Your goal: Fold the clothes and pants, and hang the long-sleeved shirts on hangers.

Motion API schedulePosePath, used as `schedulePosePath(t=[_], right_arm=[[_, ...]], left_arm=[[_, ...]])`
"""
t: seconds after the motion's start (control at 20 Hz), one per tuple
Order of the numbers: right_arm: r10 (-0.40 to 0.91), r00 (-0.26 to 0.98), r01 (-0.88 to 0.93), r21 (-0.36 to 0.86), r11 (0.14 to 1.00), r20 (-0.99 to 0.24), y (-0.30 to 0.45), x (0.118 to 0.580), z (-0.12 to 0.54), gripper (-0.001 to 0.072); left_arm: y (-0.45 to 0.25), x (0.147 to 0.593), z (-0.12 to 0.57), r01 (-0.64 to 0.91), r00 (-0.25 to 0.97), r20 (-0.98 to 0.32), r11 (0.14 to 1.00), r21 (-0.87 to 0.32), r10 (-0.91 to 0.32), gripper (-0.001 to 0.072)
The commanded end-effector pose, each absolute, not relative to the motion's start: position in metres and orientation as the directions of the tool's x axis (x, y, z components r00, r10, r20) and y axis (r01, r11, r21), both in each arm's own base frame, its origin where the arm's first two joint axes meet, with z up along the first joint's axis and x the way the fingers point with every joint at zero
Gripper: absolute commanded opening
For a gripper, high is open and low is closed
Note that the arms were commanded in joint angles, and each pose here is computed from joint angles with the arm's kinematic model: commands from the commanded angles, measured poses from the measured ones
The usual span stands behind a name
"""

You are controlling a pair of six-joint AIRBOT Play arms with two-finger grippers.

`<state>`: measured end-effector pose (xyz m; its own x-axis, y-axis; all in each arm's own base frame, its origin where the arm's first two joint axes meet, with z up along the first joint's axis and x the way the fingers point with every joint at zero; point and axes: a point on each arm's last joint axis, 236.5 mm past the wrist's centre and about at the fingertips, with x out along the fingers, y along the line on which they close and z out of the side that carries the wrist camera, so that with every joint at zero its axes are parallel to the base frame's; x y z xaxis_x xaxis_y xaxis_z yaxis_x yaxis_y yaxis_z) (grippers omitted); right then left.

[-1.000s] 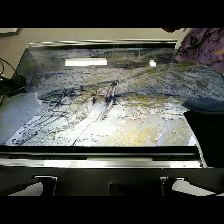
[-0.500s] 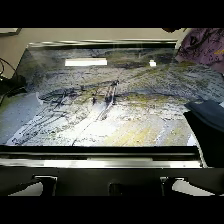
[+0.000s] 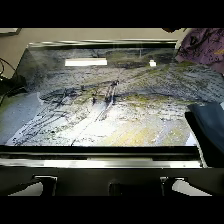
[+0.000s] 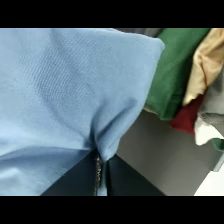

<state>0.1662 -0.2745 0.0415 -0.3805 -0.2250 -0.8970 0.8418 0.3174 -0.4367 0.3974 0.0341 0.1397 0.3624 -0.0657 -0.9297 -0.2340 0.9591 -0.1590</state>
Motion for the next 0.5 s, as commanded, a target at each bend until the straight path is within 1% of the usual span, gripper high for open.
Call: schedulePosePath(t=[0.0,0.15,0.45], right_arm=[[-0.240,-0.458,0.788,-0.516,0.336,-0.856,-0.275,0.144,0.027,0.0028],[-0.254,-0.492,0.758,-0.554,0.344,-0.833,-0.276,0.133,0.021,0.0028],[-0.264,-0.524,0.723,-0.587,0.364,-0.810,-0.276,0.122,0.007,0.0028]], left_arm=[[0.034,0.397,0.140,-0.235,0.363,-0.930,0.959,-0.159,-0.065,0.0015],[0.034,0.397,0.140,-0.236,0.362,-0.930,0.959,-0.160,-0.066,0.0015],[0.034,0.397,0.140,-0.238,0.362,-0.930,0.958,-0.161,-0.066,0.0015]])
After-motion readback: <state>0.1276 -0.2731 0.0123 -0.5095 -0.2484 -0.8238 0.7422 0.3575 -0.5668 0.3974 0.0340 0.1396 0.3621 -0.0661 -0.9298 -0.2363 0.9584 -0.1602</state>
